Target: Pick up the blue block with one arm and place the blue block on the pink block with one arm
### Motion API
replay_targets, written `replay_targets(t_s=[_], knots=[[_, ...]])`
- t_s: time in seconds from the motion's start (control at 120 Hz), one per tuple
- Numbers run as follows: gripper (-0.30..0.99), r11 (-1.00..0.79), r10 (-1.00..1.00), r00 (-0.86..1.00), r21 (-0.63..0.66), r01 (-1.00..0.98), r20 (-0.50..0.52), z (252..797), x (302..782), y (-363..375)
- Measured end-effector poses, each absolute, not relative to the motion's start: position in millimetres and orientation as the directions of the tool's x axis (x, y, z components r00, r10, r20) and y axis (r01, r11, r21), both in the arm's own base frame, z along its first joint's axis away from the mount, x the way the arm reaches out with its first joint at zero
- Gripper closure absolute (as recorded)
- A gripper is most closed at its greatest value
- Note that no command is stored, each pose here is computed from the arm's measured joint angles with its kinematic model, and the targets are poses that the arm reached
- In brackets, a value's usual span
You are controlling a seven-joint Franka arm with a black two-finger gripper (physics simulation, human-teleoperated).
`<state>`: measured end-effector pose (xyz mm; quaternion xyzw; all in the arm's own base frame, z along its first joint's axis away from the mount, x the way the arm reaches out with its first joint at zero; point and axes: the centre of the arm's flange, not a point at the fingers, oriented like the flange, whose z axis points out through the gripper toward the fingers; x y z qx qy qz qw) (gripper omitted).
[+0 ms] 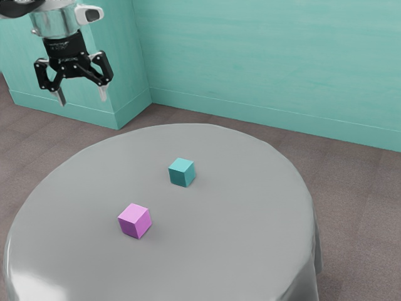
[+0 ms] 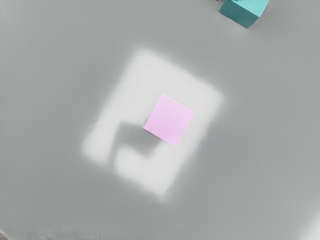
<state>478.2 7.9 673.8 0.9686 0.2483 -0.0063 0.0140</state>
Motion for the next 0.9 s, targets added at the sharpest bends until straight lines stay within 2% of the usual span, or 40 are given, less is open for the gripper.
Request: replay_targets(t_s=[0.167, 0.317, 0.4, 0.5, 0.708, 0.9], knots=[[0.00, -0.843, 0.537, 0.843, 0.006, 0.537, -0.010, 675.3, 475.0, 6.5], [0.00, -0.857, 0.515, 0.854, -0.052, 0.513, -0.068, 646.9, 485.2, -35.8], [0.00, -0.867, 0.497, 0.859, -0.116, 0.485, -0.124, 605.2, 519.1, -68.9], [0.00, -0.869, 0.491, 0.850, -0.171, 0.464, -0.191, 529.6, 565.7, -99.5], [0.00, -0.903, 0.426, 0.889, -0.131, 0.408, -0.167, 449.2, 617.2, -86.9], [0.00, -0.959, 0.283, 0.950, -0.028, 0.282, -0.132, 414.4, 651.4, -91.5]])
